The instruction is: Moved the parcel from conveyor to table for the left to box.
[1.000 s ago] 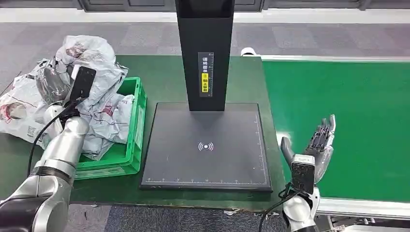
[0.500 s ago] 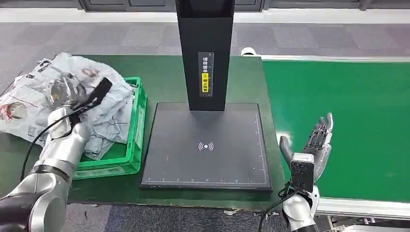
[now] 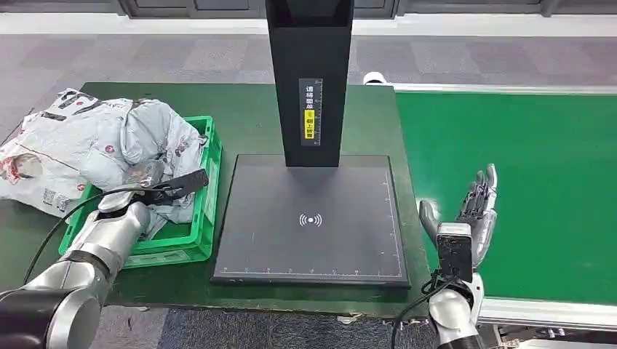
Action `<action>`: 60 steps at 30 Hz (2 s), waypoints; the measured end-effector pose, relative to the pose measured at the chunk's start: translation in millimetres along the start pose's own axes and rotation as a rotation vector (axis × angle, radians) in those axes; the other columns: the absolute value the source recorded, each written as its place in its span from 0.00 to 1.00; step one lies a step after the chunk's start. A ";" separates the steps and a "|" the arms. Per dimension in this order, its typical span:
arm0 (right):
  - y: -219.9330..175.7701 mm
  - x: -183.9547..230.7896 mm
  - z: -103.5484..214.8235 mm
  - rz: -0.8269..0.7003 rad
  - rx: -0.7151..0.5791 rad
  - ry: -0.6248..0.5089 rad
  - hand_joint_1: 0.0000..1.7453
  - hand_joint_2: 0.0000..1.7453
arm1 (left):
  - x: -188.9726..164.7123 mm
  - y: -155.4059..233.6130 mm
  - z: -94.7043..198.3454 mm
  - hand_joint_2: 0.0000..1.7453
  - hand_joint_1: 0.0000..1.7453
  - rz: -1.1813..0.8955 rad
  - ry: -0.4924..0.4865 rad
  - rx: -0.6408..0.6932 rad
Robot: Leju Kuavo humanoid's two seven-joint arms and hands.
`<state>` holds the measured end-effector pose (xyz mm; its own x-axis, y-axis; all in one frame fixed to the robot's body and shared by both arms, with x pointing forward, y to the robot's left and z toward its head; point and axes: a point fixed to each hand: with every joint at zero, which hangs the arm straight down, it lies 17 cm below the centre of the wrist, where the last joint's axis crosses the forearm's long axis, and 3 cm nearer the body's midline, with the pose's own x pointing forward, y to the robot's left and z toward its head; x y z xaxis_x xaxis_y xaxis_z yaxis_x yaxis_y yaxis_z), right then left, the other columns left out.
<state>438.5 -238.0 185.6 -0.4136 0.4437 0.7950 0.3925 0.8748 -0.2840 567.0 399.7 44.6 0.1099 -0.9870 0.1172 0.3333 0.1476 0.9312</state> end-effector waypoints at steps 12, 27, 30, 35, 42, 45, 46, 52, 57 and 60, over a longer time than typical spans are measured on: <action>-5.7 2.3 3.2 0.007 -0.006 -0.006 0.00 1.00 | 17.5 2.1 -0.7 1.00 0.00 0.082 -0.062 0.025; -14.1 -1.7 5.8 0.030 -0.034 0.010 0.00 1.00 | -29.9 137.5 49.9 0.00 0.00 1.021 -0.031 0.887; -13.2 -2.5 4.0 0.028 -0.034 0.012 0.00 1.00 | -29.6 142.9 54.6 0.00 0.00 1.024 -0.035 0.919; -12.6 -4.6 0.1 0.020 -0.040 0.018 0.00 1.00 | -44.7 152.9 76.9 0.00 0.00 1.055 -0.022 1.073; -10.4 -9.6 -3.8 0.031 -0.048 0.018 0.00 1.00 | -38.2 160.4 96.5 1.00 0.00 0.933 -0.049 1.161; -9.4 -12.5 -5.9 0.028 -0.054 0.018 0.00 1.00 | -21.2 177.8 106.2 1.00 0.00 0.809 -0.114 1.201; -8.9 -13.4 -6.8 0.028 -0.054 0.019 0.00 1.00 | -21.5 180.2 108.9 1.00 0.00 0.809 -0.113 1.215; -8.1 -19.1 -10.4 -0.019 -0.071 0.027 0.00 0.00 | -1.8 172.5 101.5 1.00 0.00 1.119 -0.236 1.130; 26.2 -10.4 -28.0 -0.076 0.031 -0.001 0.00 1.00 | 143.9 167.0 103.2 1.00 0.00 1.189 -0.645 0.837; 53.1 7.9 -36.8 -0.071 0.056 -0.061 0.00 1.00 | 222.4 153.9 115.4 1.00 0.00 1.211 -0.741 0.758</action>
<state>486.3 -195.2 196.5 -0.4889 0.3893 0.7806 0.3142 0.9134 -0.2588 534.7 195.6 253.8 -0.5789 -0.1644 0.7986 -0.1507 0.9842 0.0933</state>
